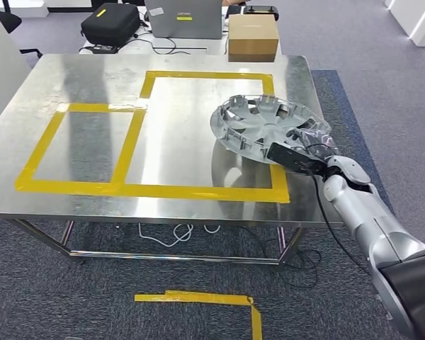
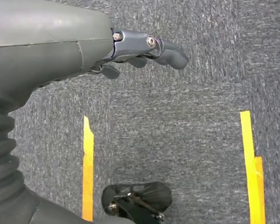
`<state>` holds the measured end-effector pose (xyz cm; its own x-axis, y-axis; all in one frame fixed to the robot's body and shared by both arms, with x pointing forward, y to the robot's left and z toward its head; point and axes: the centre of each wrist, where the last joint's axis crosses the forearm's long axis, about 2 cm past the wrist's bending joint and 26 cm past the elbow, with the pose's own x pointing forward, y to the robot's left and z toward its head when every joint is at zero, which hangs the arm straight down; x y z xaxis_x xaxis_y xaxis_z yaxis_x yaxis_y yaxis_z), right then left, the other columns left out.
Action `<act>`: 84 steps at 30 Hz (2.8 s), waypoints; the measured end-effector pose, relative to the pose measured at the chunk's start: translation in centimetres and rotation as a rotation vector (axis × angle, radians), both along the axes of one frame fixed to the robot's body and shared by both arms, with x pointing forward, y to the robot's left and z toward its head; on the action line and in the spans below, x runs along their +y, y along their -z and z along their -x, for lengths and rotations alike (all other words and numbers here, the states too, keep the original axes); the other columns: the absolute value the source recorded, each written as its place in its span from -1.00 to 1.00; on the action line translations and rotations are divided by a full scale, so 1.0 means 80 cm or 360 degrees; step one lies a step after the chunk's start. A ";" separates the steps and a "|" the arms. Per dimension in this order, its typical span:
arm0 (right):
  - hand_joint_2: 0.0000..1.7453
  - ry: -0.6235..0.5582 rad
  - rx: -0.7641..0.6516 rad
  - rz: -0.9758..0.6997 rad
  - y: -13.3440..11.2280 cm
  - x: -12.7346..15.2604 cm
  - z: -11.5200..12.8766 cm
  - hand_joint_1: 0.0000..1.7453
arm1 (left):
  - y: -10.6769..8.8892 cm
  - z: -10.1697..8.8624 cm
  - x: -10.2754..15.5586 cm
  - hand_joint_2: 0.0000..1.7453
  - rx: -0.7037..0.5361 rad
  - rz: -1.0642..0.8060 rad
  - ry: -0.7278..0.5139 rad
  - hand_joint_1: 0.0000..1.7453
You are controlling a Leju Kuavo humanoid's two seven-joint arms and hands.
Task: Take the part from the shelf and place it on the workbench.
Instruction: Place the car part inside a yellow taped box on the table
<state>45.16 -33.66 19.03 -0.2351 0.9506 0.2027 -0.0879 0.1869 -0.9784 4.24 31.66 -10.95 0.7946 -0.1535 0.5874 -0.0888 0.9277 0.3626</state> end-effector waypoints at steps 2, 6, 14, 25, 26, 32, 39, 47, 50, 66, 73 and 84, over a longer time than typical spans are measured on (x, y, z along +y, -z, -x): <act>-1.00 0.0002 -0.0045 -0.0011 -0.012 0.003 -0.004 -1.00 | 0.000 -0.002 0.000 -1.00 0.0010 -0.0016 -0.0018 -1.00; -1.00 0.0009 -0.0104 -0.0023 -0.026 0.003 -0.008 -1.00 | 0.000 -0.002 -0.001 -1.00 0.0019 -0.0032 -0.0033 -1.00; -1.00 0.0012 -0.0130 -0.0027 -0.031 0.000 -0.007 -1.00 | -0.001 -0.004 -0.002 -1.00 0.0013 -0.0030 -0.0034 -1.00; -1.00 0.0014 -0.0262 -0.0046 -0.046 0.000 -0.010 -1.00 | -0.001 -0.006 -0.004 -1.00 0.0032 -0.0034 -0.0048 -1.00; -1.00 0.0012 -0.0271 -0.0047 -0.046 0.001 -0.010 -1.00 | -0.001 -0.006 -0.004 -1.00 0.0031 -0.0032 -0.0049 -1.00; -1.00 -0.0026 -0.0294 0.0008 -0.042 0.006 -0.006 -1.00 | -0.001 -0.006 -0.004 -1.00 0.0042 -0.0038 -0.0055 -1.00; -1.00 -0.0075 -0.0307 0.0171 -0.041 0.021 -0.007 -1.00 | -0.001 -0.009 -0.006 -1.00 0.0116 -0.0081 -0.0107 -1.00; -1.00 0.0007 -0.0393 -0.0319 -0.042 0.027 0.006 -1.00 | -0.001 0.003 -0.016 -1.00 0.0292 -0.0153 -0.0266 -1.00; -1.00 0.0008 -0.0470 -0.0505 -0.070 0.032 0.005 -1.00 | -0.001 0.002 -0.017 -1.00 0.0294 -0.0149 -0.0301 -1.00; -1.00 -0.0022 -0.0716 -0.0656 -0.106 0.043 0.012 -1.00 | -0.001 -0.001 -0.017 -1.00 0.0290 -0.0154 -0.0357 -1.00; -1.00 -0.0009 -0.0711 -0.0666 -0.103 0.040 0.014 -1.00 | -0.001 0.000 -0.018 -1.00 0.0290 -0.0152 -0.0364 -1.00; -1.00 -0.0009 -0.0726 -0.0679 -0.102 0.041 0.015 -1.00 | -0.001 0.003 -0.020 -1.00 0.0297 -0.0151 -0.0369 -1.00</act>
<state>43.96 -30.38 27.22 -0.3923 0.8066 0.4421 0.3189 0.5701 -0.7571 3.99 30.08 -10.88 0.9077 -0.0027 0.4197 -0.2179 0.8516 0.4768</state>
